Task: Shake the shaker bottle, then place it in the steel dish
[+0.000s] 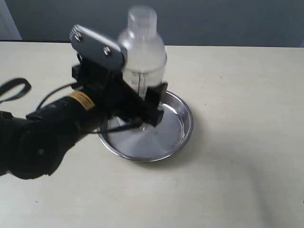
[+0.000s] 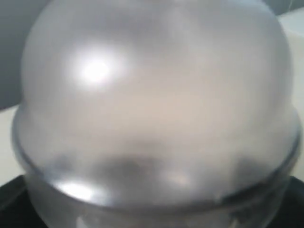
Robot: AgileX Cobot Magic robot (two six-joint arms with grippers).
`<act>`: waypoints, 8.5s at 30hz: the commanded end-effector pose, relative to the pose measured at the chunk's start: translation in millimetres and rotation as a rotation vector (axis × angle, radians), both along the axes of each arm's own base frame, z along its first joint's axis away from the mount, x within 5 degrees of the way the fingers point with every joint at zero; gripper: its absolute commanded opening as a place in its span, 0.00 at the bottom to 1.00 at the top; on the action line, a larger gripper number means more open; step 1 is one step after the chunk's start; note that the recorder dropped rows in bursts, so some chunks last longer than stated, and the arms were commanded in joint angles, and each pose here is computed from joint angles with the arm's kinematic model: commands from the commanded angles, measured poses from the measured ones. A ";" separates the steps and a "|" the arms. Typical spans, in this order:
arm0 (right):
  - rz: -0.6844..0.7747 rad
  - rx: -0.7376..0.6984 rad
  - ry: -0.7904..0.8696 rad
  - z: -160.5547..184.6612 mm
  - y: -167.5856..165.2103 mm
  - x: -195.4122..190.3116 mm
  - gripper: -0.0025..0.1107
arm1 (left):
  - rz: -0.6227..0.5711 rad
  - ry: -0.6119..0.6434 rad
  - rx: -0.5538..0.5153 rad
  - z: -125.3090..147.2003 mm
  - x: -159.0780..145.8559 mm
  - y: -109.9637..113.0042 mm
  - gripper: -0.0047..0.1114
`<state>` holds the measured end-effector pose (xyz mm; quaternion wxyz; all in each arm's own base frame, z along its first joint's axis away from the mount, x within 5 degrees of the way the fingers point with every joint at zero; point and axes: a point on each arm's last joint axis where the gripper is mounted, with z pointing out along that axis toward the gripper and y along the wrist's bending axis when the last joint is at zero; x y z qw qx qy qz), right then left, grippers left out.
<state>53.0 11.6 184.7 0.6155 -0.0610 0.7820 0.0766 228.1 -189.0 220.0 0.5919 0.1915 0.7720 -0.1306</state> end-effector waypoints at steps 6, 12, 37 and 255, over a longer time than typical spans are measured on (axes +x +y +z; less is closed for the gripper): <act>-0.001 -0.002 -0.016 1.0 -0.2 0.1 0.02 | 0.015 -0.187 -0.121 60.0 -3.3 3.0 0.04; -0.001 -0.002 -0.016 1.0 -0.2 0.1 0.02 | -0.061 -0.494 -0.212 104.9 -17.8 1.3 0.04; -0.001 -0.002 -0.016 1.0 -0.2 0.1 0.02 | 0.085 -0.043 -0.094 4.2 -0.5 23.3 0.04; -0.001 -0.002 -0.016 1.0 -0.2 0.1 0.02 | 0.109 -0.322 -0.083 130.7 -43.3 81.4 0.04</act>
